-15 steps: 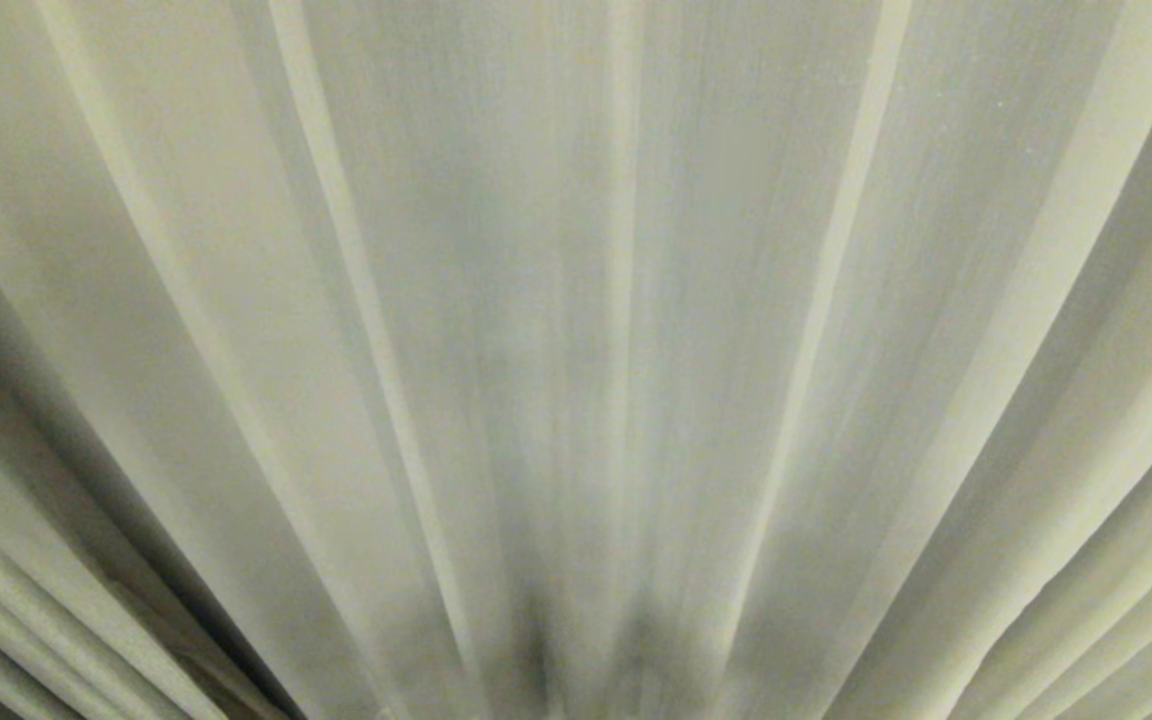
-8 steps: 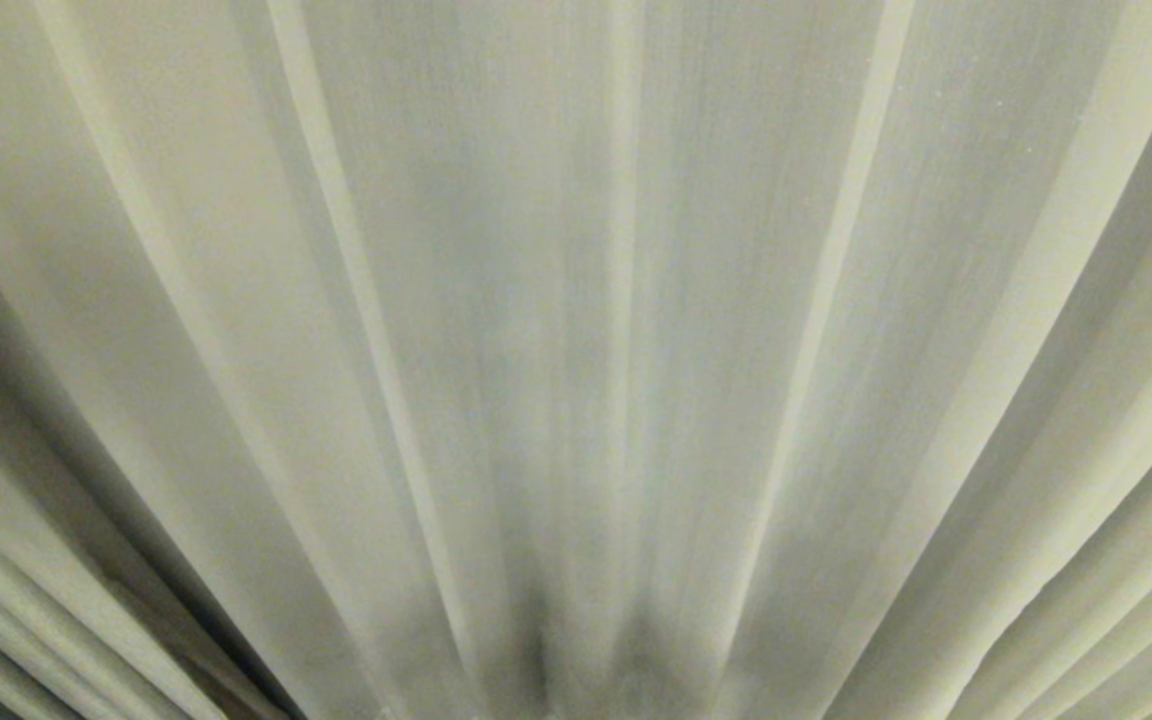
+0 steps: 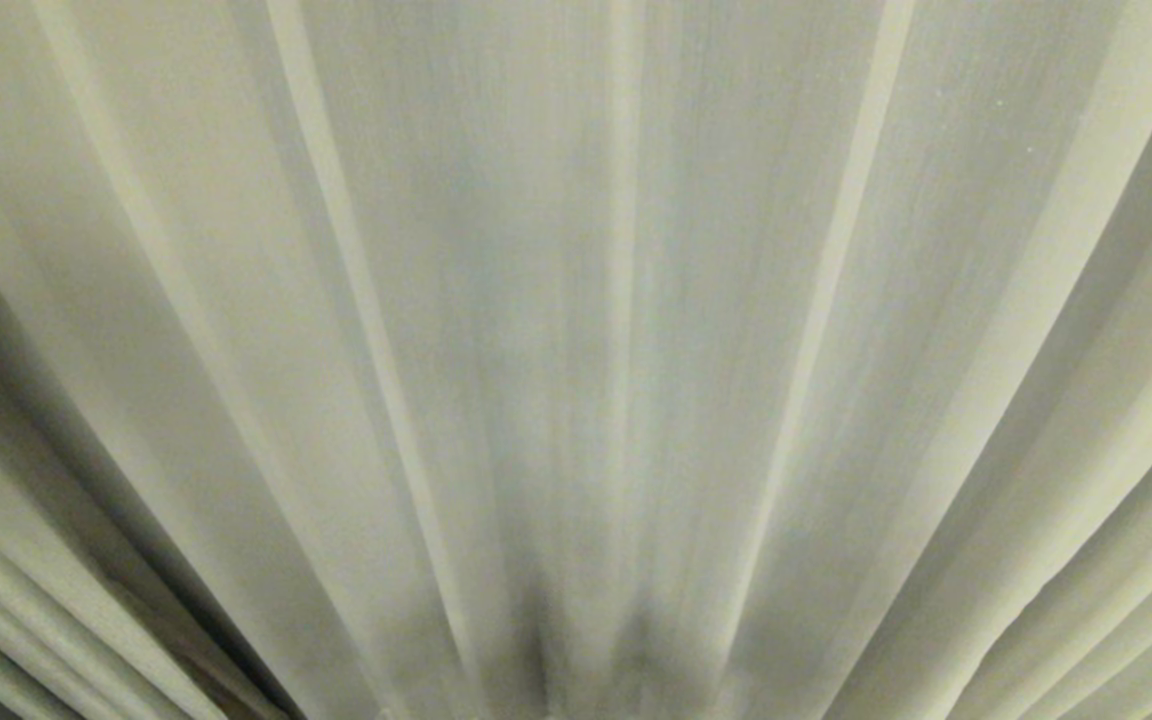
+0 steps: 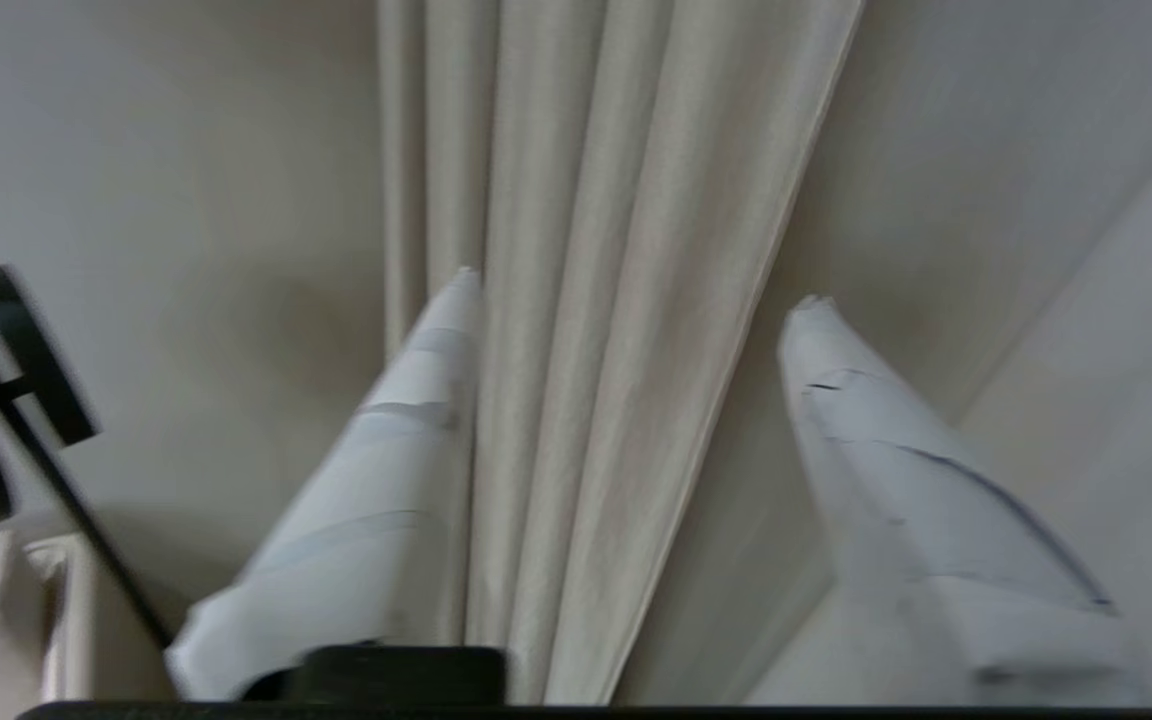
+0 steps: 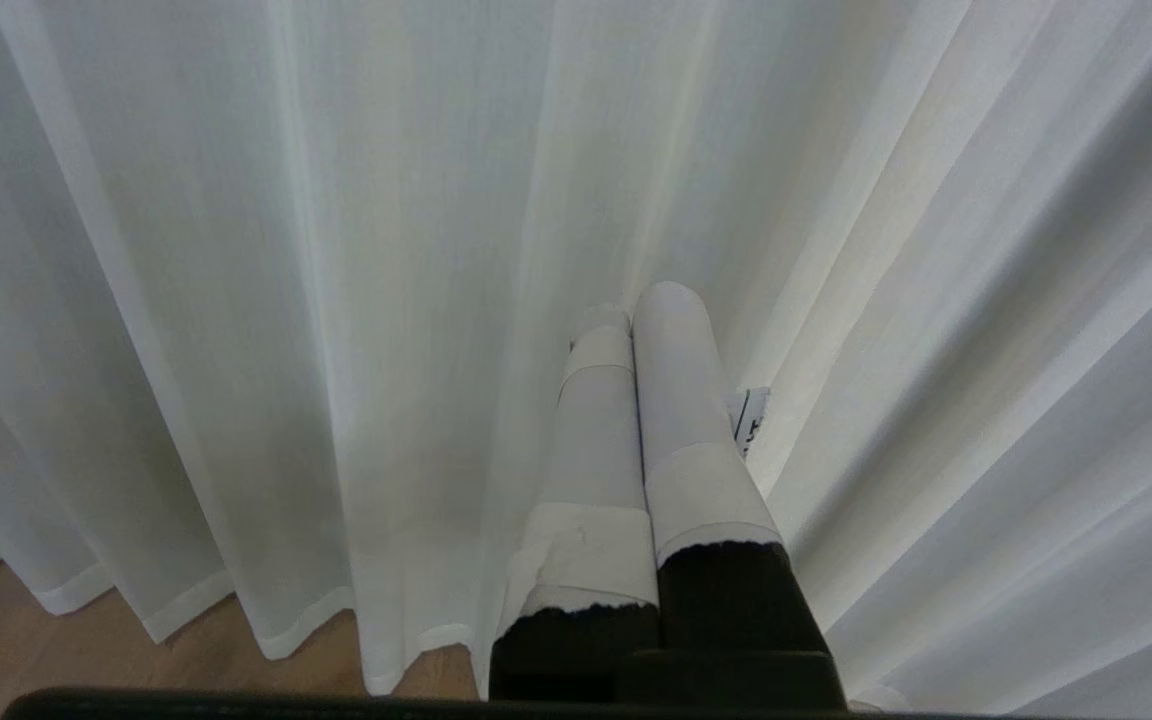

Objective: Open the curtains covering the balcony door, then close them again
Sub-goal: Close the outer curtains on both sides

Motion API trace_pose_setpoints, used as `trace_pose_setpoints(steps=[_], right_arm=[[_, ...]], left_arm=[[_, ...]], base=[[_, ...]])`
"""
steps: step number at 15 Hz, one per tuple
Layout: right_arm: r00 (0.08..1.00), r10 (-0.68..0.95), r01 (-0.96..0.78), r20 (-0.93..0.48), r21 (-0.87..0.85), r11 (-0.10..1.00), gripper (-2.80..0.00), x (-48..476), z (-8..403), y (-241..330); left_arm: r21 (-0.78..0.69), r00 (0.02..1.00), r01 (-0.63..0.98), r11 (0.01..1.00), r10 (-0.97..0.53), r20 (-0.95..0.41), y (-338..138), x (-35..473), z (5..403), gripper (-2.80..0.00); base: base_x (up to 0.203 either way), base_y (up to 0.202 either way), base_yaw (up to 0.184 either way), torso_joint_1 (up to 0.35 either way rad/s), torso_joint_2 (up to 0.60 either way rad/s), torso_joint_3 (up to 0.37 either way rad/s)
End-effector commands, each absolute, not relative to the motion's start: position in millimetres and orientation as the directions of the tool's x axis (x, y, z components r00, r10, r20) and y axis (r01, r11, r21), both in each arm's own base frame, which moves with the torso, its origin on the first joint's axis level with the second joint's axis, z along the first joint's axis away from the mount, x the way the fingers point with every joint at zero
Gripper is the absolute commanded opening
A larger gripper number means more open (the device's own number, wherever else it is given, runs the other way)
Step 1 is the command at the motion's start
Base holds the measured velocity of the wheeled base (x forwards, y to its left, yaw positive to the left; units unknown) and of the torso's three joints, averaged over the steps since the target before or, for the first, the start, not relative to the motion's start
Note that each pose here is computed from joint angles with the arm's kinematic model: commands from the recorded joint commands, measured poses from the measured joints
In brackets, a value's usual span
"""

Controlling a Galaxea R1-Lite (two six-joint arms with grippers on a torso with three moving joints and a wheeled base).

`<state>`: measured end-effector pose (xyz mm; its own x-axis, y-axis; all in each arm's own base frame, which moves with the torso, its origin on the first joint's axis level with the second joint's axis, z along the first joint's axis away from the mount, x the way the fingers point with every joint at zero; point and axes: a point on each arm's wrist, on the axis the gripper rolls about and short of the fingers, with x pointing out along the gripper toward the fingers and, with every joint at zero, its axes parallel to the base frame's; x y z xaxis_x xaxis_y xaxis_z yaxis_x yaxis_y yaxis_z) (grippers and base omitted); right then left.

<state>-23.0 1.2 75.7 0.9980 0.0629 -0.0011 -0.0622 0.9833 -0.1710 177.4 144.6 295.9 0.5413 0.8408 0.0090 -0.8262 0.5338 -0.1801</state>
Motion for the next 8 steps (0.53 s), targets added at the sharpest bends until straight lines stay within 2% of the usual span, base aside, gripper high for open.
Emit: trace_pose_setpoints(steps=[1,8], right_arm=[[0.998,0.064,-0.064,-0.003,-0.172,0.983,-2.80,-22.8,75.6,1.2],[0.998,0.064,-0.064,-0.003,-0.172,0.983,-2.80,-22.8,75.6,1.2]], left_arm=[[-0.173,0.541,-0.830,0.530,0.841,-0.016,168.3,200.6,281.0,0.00],[-0.191,0.519,-0.834,0.518,0.853,0.049,220.2,245.4,266.0,0.00]], base=[[0.000,0.000,0.000,0.000,0.00,0.000],[0.000,0.000,0.000,0.000,0.00,0.000]])
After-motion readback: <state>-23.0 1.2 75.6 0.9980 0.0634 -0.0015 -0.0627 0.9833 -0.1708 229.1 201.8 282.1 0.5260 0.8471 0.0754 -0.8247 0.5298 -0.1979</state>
